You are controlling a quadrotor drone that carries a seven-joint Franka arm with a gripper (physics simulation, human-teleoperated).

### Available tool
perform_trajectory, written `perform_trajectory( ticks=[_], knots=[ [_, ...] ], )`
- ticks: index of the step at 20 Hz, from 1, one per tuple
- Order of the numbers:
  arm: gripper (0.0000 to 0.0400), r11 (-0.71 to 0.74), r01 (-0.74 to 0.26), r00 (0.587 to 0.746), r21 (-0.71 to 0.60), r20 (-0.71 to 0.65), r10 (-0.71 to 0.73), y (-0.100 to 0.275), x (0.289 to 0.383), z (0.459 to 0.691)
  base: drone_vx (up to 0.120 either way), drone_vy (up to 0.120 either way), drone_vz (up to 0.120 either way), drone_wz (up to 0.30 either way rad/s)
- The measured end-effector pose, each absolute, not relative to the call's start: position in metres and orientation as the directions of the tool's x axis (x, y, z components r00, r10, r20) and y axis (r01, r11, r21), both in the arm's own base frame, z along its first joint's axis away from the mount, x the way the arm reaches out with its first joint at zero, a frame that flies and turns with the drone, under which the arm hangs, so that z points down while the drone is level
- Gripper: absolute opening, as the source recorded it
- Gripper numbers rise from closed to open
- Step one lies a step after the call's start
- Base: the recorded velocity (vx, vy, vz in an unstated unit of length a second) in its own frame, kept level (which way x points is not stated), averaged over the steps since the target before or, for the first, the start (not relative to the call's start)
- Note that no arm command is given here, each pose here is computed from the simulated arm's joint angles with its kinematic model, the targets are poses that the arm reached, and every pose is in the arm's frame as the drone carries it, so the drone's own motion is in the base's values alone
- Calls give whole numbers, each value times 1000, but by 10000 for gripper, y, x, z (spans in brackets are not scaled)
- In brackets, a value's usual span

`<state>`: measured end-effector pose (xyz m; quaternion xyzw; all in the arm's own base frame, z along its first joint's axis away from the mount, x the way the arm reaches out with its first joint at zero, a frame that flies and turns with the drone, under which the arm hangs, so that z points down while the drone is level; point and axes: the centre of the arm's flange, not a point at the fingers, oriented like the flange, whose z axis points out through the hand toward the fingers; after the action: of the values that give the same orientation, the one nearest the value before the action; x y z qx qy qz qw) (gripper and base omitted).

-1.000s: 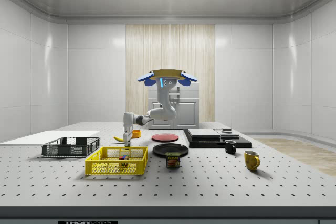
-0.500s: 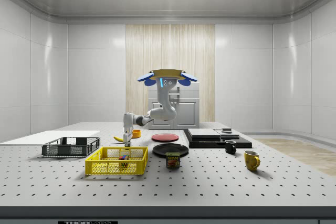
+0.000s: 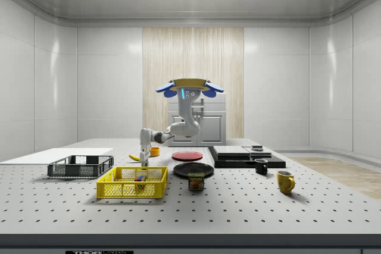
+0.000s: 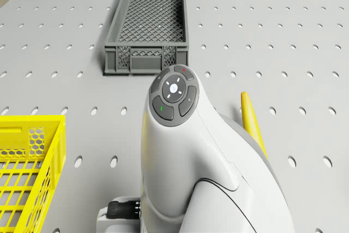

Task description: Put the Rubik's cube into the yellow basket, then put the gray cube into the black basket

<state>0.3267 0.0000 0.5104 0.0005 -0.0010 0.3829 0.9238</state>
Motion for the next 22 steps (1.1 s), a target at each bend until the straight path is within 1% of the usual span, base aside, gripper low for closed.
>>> perform_trajectory(
  ticks=[3,7,16,20,22],
  knots=[
    [270,707,-707,707,0,2,707,0,3268,5105,0,0,0,0],
    [257,707,-707,707,0,2,707,0,3268,5106,0,0,0,0],
    [251,707,-707,707,0,2,707,0,3267,5103,0,0,0,0],
    [250,707,-707,707,0,2,707,0,3267,5007,0,0,0,0],
    [250,707,-707,707,0,2,707,1,3267,4930,0,0,100,0]
  ],
)
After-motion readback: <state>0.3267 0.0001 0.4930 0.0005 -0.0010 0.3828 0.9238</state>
